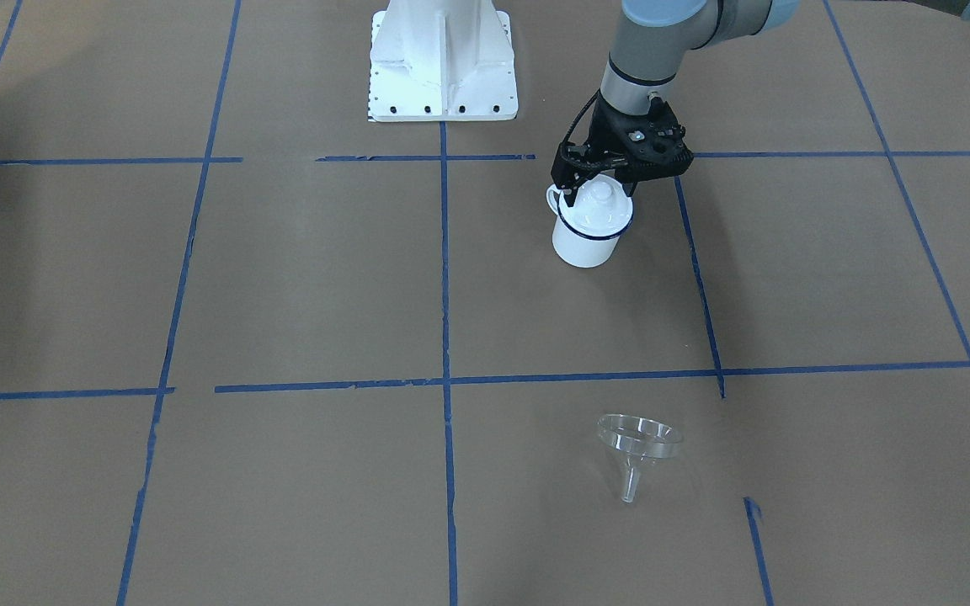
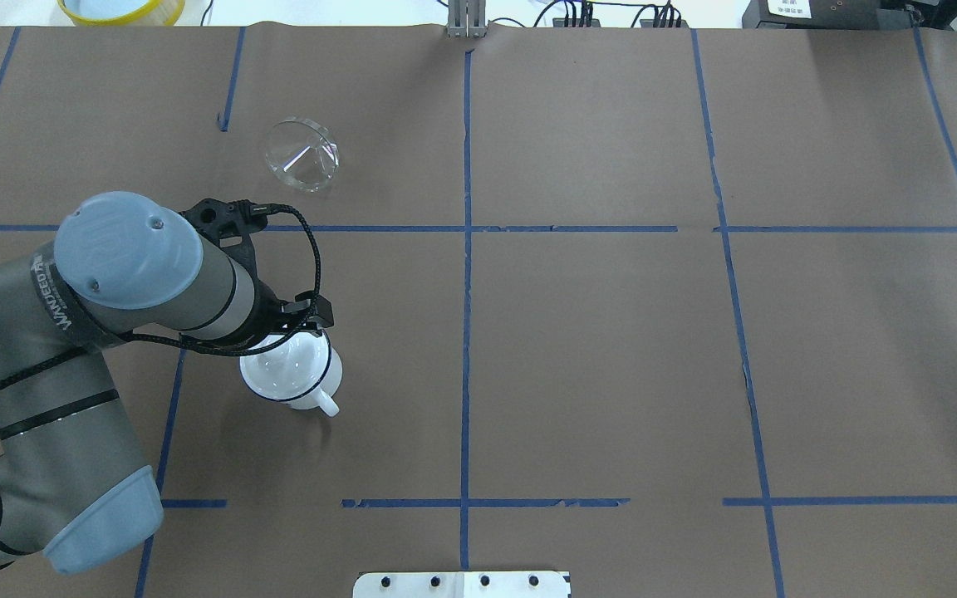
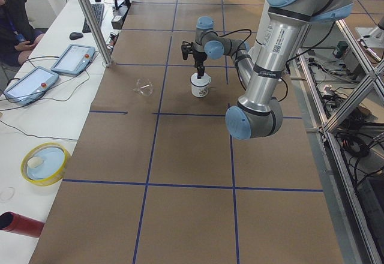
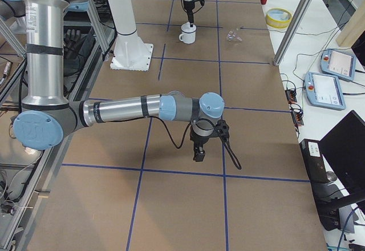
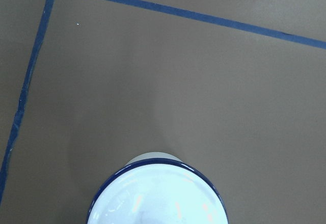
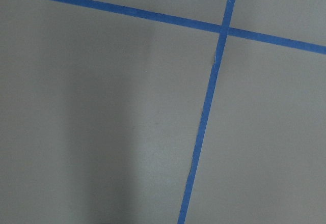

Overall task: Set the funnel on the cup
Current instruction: 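Close the left gripper on the white lid's knob, then lift the white lid off the mug and carry it beside the mug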

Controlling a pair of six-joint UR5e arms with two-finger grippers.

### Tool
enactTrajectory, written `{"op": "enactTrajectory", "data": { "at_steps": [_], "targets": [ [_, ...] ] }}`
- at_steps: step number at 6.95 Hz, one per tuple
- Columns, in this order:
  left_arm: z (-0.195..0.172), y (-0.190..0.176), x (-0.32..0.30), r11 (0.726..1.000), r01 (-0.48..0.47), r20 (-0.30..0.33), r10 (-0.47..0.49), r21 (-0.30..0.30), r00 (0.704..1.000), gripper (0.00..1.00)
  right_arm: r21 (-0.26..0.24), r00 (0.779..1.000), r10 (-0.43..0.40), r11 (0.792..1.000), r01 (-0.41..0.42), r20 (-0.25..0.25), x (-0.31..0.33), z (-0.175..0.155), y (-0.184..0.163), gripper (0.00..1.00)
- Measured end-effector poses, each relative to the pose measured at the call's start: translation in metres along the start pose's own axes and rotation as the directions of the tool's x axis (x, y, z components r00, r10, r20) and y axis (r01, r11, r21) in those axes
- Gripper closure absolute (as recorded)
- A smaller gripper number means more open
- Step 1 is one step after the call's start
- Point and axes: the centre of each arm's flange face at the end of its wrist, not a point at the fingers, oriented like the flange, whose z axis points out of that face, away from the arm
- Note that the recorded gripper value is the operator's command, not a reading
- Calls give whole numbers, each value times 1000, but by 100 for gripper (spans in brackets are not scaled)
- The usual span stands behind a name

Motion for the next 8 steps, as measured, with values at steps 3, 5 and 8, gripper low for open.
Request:
{"op": "enactTrajectory", "data": {
  "at_steps": [3, 5, 8],
  "targets": [
    [2, 7, -3, 1000, -6, 6, 6, -11, 1000, 23, 0, 1000, 0, 1000, 0, 0, 0, 0, 0, 0],
    [1, 11, -2, 1000, -11, 5, 11, -16, 1000, 77, 1, 1000, -1, 1000, 1, 0, 0, 0, 0, 0],
    [-10, 16, -3, 1000, -10, 11, 11, -20, 1000, 100, 0, 1000, 0, 1000, 0, 0, 0, 0, 0, 0]
  ]
}}
